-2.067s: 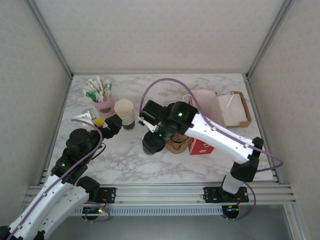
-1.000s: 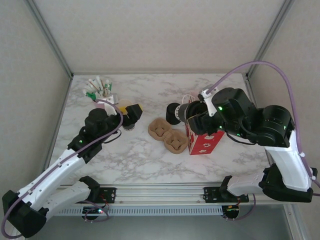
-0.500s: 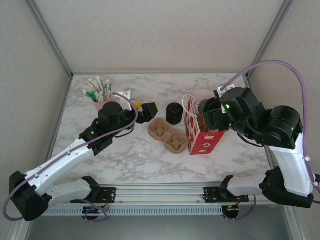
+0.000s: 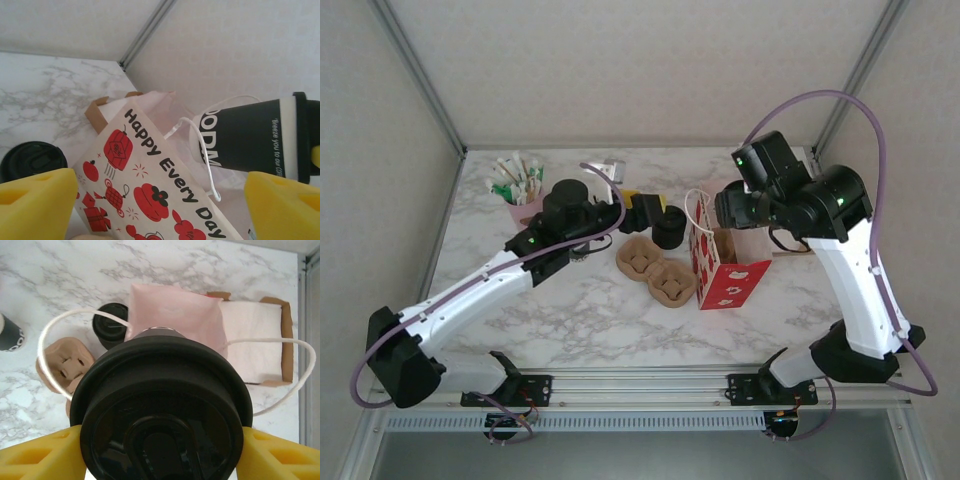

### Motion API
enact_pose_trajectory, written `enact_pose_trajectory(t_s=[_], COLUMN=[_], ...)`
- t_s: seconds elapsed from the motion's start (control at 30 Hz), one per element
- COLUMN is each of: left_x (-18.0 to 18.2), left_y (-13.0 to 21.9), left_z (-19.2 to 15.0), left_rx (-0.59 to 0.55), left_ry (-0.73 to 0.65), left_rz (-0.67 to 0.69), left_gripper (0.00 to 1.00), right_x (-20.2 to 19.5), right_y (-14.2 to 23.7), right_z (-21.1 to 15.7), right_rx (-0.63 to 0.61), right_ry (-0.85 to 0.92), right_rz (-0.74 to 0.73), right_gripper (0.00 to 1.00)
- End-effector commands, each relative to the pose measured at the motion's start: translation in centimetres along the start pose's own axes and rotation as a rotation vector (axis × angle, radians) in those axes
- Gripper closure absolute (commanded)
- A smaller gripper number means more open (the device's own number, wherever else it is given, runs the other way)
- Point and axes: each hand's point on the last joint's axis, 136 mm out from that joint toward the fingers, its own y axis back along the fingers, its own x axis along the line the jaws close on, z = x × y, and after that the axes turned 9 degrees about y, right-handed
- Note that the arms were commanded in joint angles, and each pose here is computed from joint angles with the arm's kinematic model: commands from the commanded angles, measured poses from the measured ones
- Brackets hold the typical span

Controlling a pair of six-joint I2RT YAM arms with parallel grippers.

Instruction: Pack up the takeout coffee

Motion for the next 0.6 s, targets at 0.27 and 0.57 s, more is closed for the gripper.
enact_pose_trajectory(t_s=[0.27,0.57], left_x=[-3.3,-3.6], left_y=[-2.1,-3.3], left_z=[-0.6,-1.6], left_rx=[0.07,0.106], left_ry=[-0.069,-0.077], left_rz=[-0.114,-0.135], left_gripper=[0.31,0.41], right_x=[-1.0,-0.8], right_y=[-2.1,-3.8], right_z=[-6.9,-9.0], right_rx=[0.344,0.46], right_ry=[-0.022,-0.051], right_rz=[0.021,0.044], right_gripper=[0.3,0.3])
